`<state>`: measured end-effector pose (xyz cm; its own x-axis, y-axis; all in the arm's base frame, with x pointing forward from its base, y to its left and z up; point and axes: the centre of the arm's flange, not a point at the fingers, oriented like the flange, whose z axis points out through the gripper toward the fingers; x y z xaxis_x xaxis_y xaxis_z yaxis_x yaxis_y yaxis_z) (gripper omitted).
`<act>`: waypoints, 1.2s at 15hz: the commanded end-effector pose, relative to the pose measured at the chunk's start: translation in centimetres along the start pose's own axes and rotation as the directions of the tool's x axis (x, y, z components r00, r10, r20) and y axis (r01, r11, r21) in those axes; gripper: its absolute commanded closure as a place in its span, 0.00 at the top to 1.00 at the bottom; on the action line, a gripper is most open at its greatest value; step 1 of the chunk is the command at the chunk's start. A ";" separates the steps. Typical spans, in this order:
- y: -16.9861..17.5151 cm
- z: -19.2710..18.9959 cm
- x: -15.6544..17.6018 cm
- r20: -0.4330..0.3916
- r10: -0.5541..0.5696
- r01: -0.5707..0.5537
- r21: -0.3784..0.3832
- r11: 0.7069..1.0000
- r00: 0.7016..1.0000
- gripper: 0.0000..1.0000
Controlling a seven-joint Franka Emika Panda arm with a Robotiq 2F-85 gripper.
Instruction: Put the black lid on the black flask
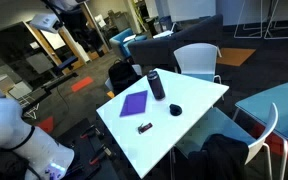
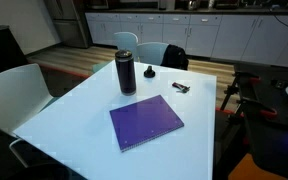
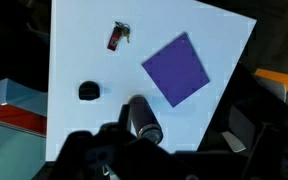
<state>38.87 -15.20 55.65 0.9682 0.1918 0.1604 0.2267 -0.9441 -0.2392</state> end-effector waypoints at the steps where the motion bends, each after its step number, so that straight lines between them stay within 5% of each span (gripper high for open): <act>1: 0.0 0.0 0.0 0.000 0.000 0.000 0.000 1.000 1.000 1.00; 10: 1.8 2.5 3.1 -0.052 0.078 -0.081 -0.060 0.995 0.996 1.00; 18: 8.5 12.4 9.3 -0.134 0.264 -0.287 -0.202 0.936 0.955 1.00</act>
<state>47.90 -17.54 46.90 0.9735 -0.0328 0.2264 -0.0104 -0.9950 -0.0994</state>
